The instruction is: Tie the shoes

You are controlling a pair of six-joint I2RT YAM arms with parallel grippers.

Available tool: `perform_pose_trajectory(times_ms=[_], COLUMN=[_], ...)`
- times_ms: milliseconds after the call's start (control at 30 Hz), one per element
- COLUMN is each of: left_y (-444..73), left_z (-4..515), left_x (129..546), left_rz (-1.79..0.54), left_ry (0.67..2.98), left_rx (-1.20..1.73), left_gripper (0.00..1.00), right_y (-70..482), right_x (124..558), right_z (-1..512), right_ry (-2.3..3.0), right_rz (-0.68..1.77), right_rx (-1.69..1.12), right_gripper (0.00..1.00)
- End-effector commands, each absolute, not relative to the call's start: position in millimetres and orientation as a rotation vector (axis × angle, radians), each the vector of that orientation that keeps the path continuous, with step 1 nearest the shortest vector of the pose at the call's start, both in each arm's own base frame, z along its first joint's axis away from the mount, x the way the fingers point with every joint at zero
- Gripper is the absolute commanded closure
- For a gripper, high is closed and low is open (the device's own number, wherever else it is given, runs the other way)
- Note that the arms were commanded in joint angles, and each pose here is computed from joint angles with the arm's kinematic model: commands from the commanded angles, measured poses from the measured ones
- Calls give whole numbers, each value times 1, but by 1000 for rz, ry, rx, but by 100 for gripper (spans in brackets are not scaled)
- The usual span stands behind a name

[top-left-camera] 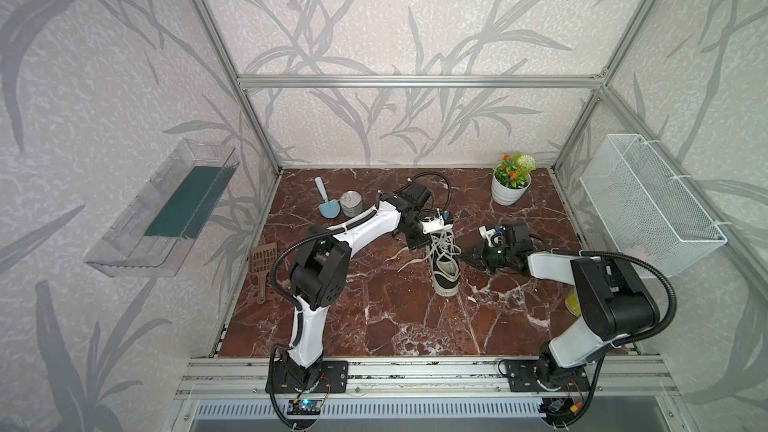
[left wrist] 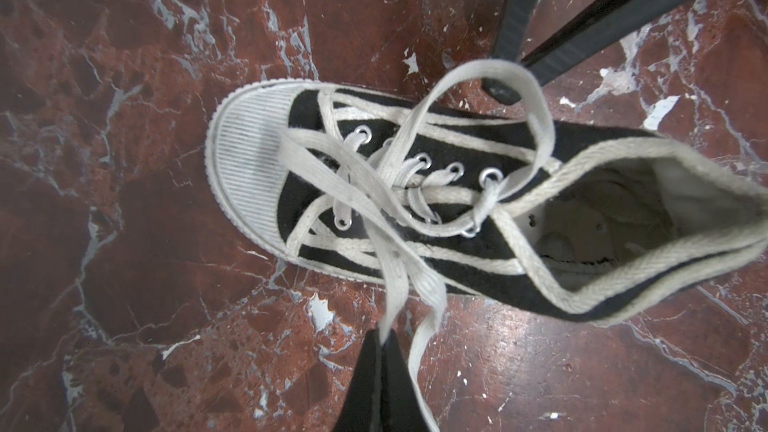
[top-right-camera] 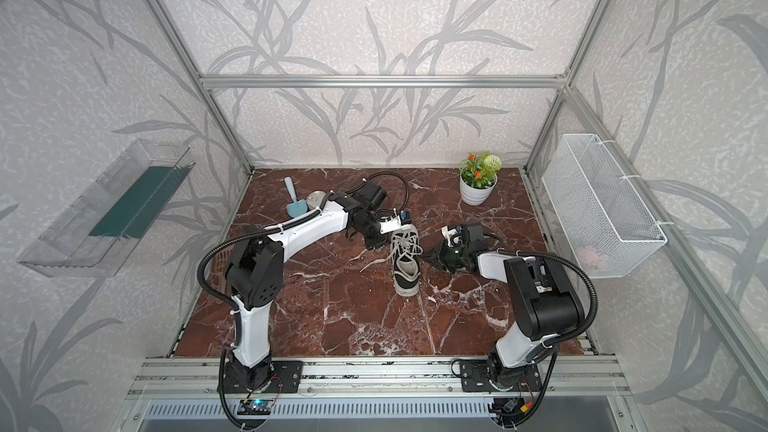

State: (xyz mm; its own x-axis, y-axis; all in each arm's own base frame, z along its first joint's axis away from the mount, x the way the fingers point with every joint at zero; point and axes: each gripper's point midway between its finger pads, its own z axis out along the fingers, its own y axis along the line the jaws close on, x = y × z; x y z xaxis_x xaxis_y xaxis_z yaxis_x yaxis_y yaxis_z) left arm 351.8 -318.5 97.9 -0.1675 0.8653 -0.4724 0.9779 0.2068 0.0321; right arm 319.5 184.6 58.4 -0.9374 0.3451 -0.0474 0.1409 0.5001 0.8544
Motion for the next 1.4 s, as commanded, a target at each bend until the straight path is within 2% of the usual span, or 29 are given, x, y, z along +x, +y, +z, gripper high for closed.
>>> perform_pose_trajectory(times_ms=[0,400,1367], left_y=[-320,-335,-356], left_z=[122,125,107], left_x=[349,341,330], left_rz=[-379,-409,-461], left_ry=[2041,2010,2020], left_rx=[1742,1764,1800], left_gripper=[100,100,100], right_y=[194,206,227], right_x=[323,323,332], right_z=[70,92,91], right_ry=[2476,2389,2362], right_rz=[1494,1605,1675], right_rx=[363,291,251], right_gripper=[86,86,83])
